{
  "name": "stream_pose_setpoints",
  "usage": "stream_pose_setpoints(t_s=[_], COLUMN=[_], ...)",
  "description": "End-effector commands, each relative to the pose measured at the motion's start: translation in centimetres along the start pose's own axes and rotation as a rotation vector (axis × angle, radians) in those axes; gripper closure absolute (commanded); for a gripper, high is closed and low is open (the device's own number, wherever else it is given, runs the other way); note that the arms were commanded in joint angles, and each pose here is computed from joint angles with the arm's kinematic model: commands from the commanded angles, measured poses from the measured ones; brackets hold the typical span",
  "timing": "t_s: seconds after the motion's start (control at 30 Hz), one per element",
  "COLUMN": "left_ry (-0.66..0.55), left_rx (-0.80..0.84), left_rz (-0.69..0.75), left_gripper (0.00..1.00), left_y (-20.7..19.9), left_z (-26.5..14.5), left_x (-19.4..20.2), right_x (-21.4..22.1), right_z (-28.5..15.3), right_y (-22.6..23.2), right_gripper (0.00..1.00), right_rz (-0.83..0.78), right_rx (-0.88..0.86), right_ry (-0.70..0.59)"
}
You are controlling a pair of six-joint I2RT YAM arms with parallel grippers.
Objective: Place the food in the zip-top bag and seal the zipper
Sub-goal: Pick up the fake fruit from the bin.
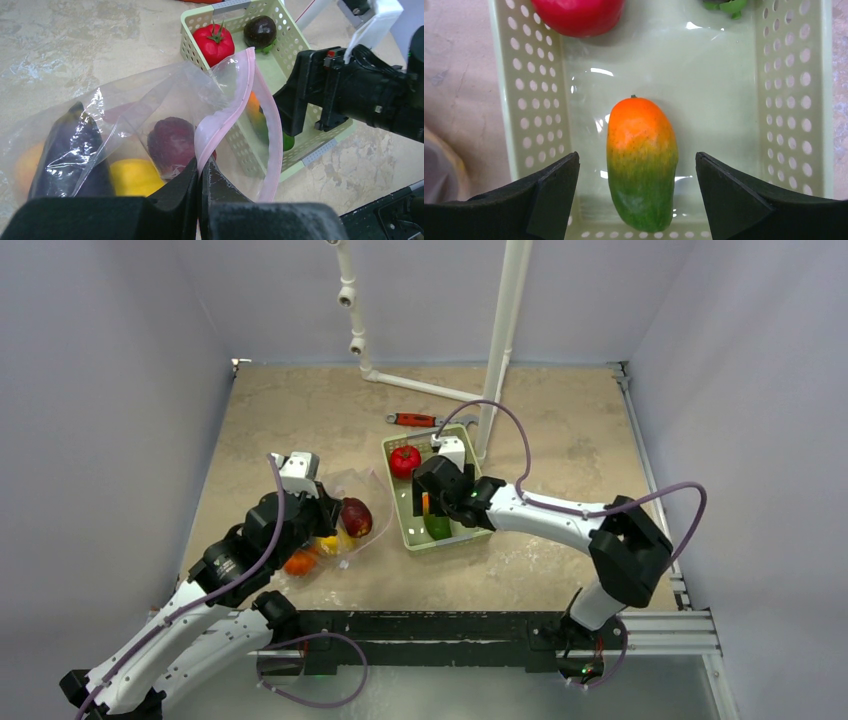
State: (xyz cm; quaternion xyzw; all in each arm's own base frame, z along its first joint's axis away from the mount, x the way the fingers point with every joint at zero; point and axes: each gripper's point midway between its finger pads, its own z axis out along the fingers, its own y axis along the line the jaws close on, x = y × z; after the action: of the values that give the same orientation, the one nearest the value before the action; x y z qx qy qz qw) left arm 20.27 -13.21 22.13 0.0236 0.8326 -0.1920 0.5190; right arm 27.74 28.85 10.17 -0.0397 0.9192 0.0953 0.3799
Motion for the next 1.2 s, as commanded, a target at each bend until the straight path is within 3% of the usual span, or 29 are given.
stream_pose_setpoints(t_s=[0.0,0.27,0.5,0.63,0.93,1.17], left_ry=[-0.023,-0.024,-0.020,-0.017,-0.018,-0.020], left_rx=[0.027,0.027,0.028,0.027,0.028,0.029], left_rz=[-0.008,-0.009,-0.007,-0.007,-0.007,-0.008], left_gripper=[1.00,1.00,1.00,1.00,1.00,1.00], left_y=[-0.6,-0.6,-0.7,-0.7,-0.7,-0.7], left_z=[0.0,0.0,0.1,0.1,0.1,0.1], left_x=[-0.6,-0.6,-0.5,-0.5,-0.5,-0.5], right_x=[-0.2,1.4,2.6,2.5,-0.1,-3.4], right_z=[1.3,3.2,4.3,4.4,2.4,-0.2], right_y=[0.4,0.8,-0.2,-0.5,-0.5,0.2], right_gripper=[0.12,0.15,0.24,0.35,0.74,0.83], right_rz=[-0.003,-0.037,-0.050,-0.046,-0.012,0.044], right_rx=[-0.014,-0.023,0.025,0.042,0.052,0.017], right_ry=[-0.018,0.023,0.043,0.038,-0.016,-0.092])
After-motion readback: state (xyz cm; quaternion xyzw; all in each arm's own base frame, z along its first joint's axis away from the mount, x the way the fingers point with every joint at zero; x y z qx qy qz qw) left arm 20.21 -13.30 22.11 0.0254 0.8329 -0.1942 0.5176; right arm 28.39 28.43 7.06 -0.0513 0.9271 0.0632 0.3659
